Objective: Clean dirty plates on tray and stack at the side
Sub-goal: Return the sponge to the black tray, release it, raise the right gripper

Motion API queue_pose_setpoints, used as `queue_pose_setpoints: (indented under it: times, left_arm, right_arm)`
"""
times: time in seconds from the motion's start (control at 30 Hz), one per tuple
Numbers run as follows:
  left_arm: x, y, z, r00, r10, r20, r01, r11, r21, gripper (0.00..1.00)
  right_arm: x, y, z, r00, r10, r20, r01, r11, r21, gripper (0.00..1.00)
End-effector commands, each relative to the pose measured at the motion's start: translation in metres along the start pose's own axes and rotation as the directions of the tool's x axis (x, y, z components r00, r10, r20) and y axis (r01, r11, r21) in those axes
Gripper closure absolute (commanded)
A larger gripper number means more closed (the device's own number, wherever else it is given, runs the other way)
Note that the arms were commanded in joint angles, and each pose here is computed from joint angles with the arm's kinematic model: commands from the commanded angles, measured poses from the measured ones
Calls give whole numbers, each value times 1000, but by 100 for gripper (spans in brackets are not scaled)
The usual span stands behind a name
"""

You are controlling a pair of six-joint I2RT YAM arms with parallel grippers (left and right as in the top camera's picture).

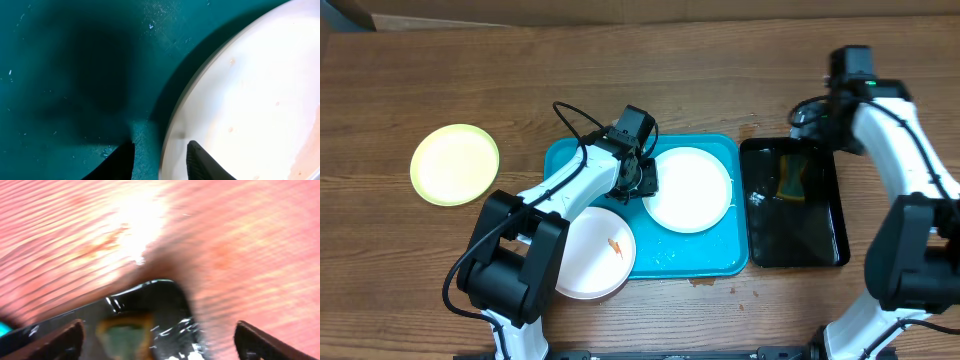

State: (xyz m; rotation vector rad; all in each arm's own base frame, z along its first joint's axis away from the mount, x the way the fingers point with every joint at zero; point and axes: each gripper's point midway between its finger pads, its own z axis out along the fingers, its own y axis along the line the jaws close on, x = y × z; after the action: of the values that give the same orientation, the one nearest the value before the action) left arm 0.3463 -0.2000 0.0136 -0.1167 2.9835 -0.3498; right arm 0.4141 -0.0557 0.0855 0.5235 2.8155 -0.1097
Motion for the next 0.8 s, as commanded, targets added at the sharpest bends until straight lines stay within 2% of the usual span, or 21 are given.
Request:
queue_pose_setpoints:
  times: [0.0, 0.13, 0.2, 0.23, 0.77]
  left_arm:
    - [1, 1, 2, 1000, 20, 6, -20, 1000, -15, 68]
    - [0, 0, 2, 1000, 20, 9, -20, 1000, -13, 82]
    - [-1, 0, 2, 1000, 20, 12, -20, 1000, -11, 94]
    - [-1, 0, 2, 1000, 20, 13, -20, 1000, -11, 96]
    - [-3, -1, 2, 1000, 21, 18, -20, 1000, -7, 90]
  right_arm:
    - [-13, -30, -11, 994, 104, 39, -105, 994, 19, 0]
    - [-16, -47, -10, 989, 142, 42, -143, 989, 30, 0]
    - [-17, -51, -10, 987, 152, 43, -154, 988, 32, 0]
    - [-17, -53, -10, 987, 155, 43, -157, 987, 33, 0]
    - [-17, -53, -10, 987, 155, 44, -157, 987, 33, 0]
